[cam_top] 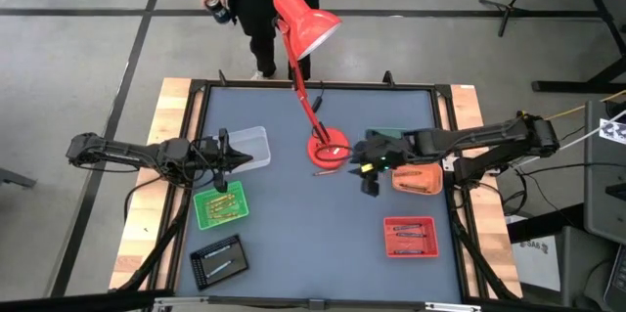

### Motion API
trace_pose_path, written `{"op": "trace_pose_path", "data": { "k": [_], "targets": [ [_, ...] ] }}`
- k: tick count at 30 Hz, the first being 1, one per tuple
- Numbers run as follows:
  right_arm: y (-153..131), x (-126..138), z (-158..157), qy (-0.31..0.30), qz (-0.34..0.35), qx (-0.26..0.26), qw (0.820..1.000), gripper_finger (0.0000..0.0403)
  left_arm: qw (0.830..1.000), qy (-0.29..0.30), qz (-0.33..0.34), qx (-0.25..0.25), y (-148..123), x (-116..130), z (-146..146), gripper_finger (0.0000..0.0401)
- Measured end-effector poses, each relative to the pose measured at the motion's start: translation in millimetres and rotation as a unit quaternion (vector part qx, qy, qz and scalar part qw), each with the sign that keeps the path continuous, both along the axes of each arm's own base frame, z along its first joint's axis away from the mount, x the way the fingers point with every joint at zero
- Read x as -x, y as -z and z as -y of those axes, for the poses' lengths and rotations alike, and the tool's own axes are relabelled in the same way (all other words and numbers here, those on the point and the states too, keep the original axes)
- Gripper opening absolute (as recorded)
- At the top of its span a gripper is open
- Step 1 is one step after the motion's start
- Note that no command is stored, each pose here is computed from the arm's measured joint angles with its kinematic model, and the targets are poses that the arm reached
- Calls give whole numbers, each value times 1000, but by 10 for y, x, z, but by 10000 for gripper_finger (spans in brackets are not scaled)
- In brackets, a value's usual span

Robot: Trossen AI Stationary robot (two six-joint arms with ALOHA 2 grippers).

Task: Sort crayons
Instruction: Put the brown crayon into the orange bin

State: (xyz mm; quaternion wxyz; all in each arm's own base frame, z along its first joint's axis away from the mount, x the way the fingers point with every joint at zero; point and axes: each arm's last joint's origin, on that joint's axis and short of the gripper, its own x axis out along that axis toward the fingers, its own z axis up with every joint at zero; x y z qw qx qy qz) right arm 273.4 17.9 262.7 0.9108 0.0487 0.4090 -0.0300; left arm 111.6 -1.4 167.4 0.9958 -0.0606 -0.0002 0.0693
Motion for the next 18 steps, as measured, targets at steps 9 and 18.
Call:
{"op": "trace_pose_path", "data": {
  "k": [9, 18],
  "targets": [
    [212, -566, -40, -35, -30, 31, 998, 133, 1000, 0, 3, 0, -5, 3, 0, 0],
    [550, -1017, -73, -53, -72, 45, 995, 133, 999, 0, 44, 3, -78, 58, -3, 0]
  ]
}}
